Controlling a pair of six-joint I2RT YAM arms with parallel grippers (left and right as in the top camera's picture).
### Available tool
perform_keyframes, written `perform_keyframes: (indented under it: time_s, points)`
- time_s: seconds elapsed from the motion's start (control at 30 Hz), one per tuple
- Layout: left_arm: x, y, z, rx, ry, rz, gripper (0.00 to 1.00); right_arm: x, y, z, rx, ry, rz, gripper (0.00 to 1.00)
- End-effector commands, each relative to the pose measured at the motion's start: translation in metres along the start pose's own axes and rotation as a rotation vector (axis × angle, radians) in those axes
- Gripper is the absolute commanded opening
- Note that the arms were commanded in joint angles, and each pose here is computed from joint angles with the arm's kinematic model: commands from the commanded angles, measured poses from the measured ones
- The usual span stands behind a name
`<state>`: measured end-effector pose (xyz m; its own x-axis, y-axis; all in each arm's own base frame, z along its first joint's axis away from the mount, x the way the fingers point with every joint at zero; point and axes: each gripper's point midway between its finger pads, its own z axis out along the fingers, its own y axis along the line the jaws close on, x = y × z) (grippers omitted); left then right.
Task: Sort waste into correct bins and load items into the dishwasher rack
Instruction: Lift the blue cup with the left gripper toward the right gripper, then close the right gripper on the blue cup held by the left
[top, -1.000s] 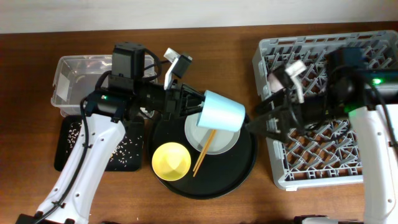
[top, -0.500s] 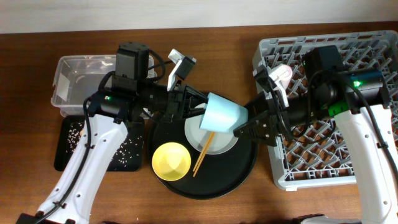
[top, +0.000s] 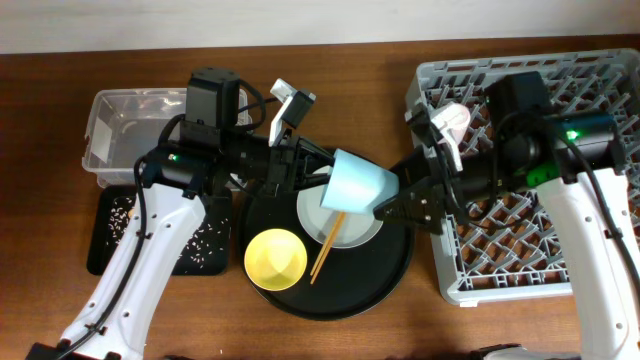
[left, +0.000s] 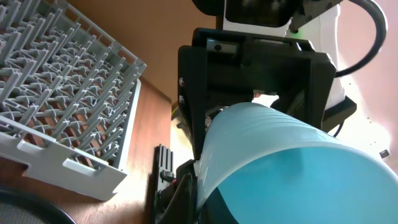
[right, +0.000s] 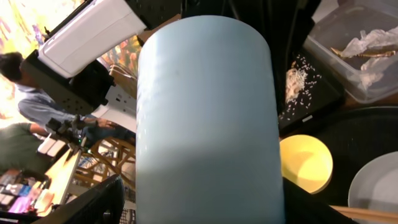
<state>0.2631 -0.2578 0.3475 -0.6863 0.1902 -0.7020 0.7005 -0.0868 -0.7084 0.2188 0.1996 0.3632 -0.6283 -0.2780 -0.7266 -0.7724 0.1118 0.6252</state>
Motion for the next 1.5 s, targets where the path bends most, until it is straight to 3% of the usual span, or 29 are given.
perform_keyframes:
  time_s: [0.0, 0.1, 0.27, 0.87, 1.47]
  points:
    - [-0.003, -0.008, 0.000, 0.022, 0.001, 0.044, 0.00, 0.001, 0.013, 0.010, -0.040, 0.014, -0.057, 0.77]
    - [-0.003, -0.008, 0.000, 0.022, 0.001, 0.043, 0.00, 0.000, 0.014, 0.012, -0.042, 0.018, -0.076, 0.74]
    - [-0.003, -0.008, 0.000, 0.022, 0.001, 0.044, 0.00, -0.003, 0.012, 0.012, -0.037, 0.010, -0.106, 0.55]
    - [0.019, -0.007, 0.000, 0.017, 0.027, 0.003, 0.00, -0.021, -0.009, 0.012, 0.045, -0.012, -0.193, 0.54]
    - [0.034, 0.014, 0.009, -0.114, 0.080, -0.031, 0.01, -0.032, -0.014, 0.011, 0.062, -0.037, -0.209, 0.55]
